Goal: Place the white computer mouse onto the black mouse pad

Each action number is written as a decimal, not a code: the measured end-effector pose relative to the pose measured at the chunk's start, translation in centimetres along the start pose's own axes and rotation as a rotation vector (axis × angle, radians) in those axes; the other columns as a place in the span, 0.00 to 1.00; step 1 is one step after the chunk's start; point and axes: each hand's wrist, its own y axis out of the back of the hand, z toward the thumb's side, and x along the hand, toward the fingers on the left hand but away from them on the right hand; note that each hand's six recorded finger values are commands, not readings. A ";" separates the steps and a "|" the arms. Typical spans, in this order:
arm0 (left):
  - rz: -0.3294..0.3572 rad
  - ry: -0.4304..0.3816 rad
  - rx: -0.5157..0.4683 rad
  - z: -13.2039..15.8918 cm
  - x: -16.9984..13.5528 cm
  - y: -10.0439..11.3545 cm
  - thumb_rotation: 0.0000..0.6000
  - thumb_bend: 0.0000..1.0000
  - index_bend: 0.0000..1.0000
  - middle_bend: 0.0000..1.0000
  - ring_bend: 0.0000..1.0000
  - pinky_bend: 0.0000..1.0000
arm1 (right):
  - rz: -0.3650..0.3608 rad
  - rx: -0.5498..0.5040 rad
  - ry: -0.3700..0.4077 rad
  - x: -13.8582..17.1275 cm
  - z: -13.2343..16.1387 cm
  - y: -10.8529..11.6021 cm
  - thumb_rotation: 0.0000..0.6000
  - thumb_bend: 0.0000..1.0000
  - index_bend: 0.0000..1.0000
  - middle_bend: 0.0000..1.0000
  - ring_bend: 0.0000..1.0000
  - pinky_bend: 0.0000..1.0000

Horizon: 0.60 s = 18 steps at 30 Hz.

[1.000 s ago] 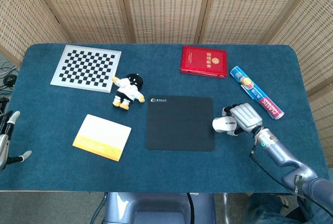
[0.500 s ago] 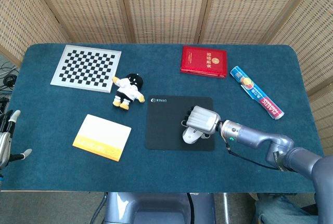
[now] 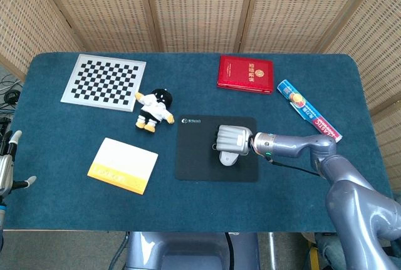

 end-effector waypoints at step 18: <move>-0.013 0.032 -0.001 -0.5 0.7 -0.3 1.00 0.03 0.00 0.00 0.00 0.00 | -0.034 0.059 0.087 -4.2 1.4 1.1 1.00 1.00 0.53 0.57 0.41 0.44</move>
